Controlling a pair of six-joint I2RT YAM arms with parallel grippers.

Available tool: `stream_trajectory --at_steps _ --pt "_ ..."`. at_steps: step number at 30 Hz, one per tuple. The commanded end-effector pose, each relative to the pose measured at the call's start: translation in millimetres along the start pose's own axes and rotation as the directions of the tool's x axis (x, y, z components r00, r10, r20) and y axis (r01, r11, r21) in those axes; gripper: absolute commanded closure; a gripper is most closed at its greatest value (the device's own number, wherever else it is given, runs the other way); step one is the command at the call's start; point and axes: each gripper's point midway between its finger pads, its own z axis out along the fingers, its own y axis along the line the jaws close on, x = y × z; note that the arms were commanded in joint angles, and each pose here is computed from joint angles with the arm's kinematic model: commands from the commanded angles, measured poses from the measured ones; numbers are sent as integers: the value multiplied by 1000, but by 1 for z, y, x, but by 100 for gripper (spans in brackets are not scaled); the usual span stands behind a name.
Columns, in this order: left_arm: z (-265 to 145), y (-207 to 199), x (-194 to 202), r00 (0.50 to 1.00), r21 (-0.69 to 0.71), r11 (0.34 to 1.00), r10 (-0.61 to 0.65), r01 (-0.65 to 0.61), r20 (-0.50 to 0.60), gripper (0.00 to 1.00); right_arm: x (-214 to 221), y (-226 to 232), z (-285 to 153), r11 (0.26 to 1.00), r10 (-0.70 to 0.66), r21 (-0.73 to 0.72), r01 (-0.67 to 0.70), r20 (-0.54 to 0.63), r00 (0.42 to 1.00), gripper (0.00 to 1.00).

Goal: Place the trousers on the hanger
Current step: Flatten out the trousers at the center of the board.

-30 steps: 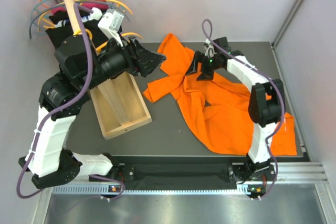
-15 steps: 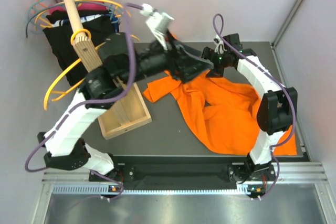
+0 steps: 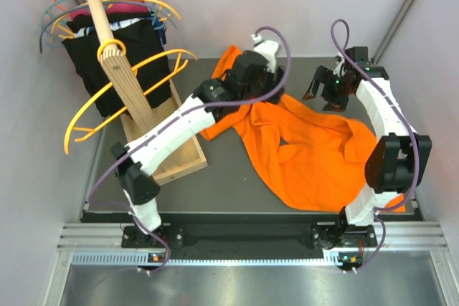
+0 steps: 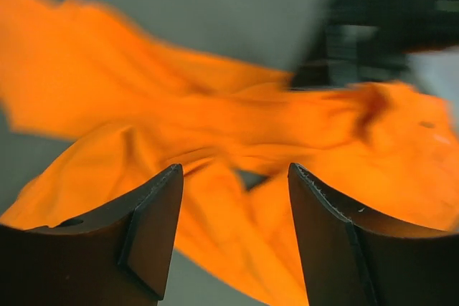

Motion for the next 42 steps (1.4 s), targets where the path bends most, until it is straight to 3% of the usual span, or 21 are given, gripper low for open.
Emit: stream_trajectory --at_steps 1,3,5,9,16,17,24,33,37,42 --pt "19 64 25 990 -156 982 -121 109 -73 34 1 -1 -27 997 -61 39 60 32 998 11" --pt "43 89 45 983 -210 969 -153 129 -105 35 0 -9 -20 996 -45 78 42 37 998 12" --pt "59 106 54 979 -263 956 -169 133 -117 35 -10 -22 -18 990 -19 142 10 61 998 0" --pt "109 124 76 972 -308 942 -183 132 -144 38 -26 -25 -14 986 6 167 -23 102 995 0" --pt "155 161 90 953 -403 876 -300 263 -31 41 4 -56 -20 965 3 258 -41 147 989 0" --pt "162 165 80 954 -389 875 -299 288 33 42 7 -57 -19 965 -2 258 -36 147 989 0" --pt "200 203 78 925 -355 854 -347 381 157 48 14 -85 -2 952 53 287 -106 187 981 0" --pt "246 239 109 866 -314 807 -465 501 186 53 -21 -156 9 840 140 470 -272 296 945 0" --pt "254 260 119 838 -339 766 -510 546 195 54 -50 -182 7 793 101 543 -276 329 939 0" --pt "252 273 141 829 -377 744 -539 552 152 57 -121 -223 29 718 -10 662 -217 321 947 0"
